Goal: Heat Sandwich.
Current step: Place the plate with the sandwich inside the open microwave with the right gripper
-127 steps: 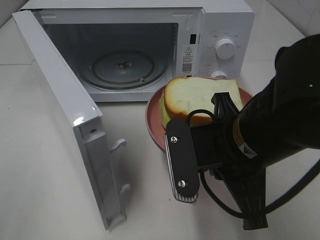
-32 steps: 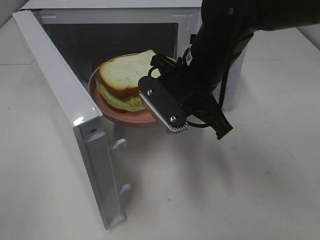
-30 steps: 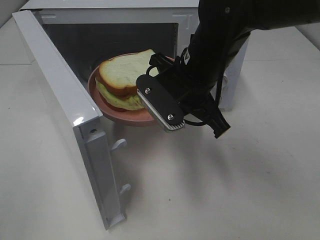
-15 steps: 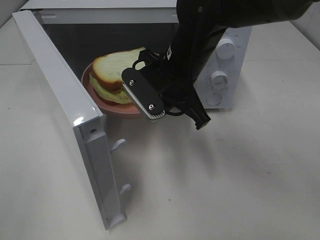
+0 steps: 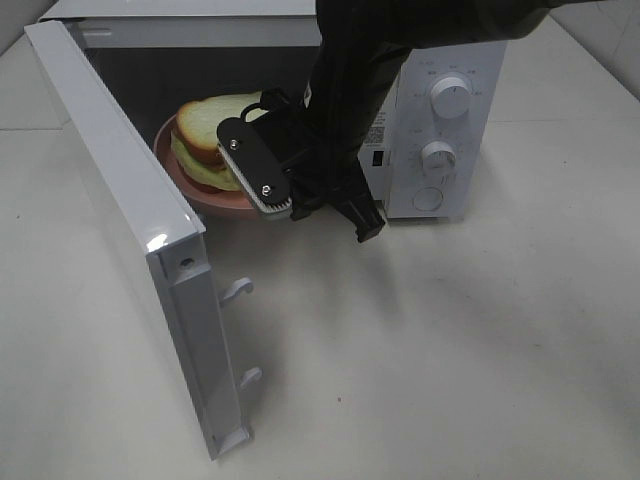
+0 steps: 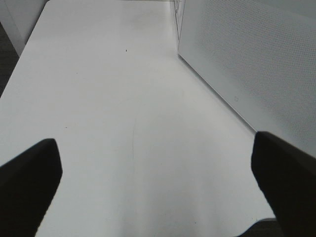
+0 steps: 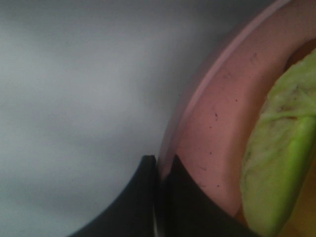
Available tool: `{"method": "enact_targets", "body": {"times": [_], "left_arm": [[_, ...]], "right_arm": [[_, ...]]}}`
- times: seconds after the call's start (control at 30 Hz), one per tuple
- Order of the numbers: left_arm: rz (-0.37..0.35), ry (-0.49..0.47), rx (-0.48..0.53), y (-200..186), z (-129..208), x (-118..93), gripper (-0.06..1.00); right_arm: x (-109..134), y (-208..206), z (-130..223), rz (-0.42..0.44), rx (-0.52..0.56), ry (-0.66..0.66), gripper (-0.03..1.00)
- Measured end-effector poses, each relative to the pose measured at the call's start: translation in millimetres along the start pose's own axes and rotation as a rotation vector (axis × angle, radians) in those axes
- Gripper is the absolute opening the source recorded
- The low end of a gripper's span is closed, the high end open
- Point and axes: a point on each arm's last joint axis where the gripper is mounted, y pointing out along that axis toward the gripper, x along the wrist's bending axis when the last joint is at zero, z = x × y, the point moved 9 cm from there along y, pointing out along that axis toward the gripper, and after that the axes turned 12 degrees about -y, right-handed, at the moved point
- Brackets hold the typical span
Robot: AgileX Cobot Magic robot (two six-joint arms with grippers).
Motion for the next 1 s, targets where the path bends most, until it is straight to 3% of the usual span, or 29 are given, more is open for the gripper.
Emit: {"method": "enact_targets", "body": {"times": [0.57,1.0], "left_arm": [[0.000,0.000,0.000,0,0,0,0.99],[0.000,0.000,0.000,0,0,0,0.99]], "right_arm": [[-27,21,4,0.002,0.000,0.088,0.03],[-57,30,17,0.049,0.016,0.161,0.03]]}}
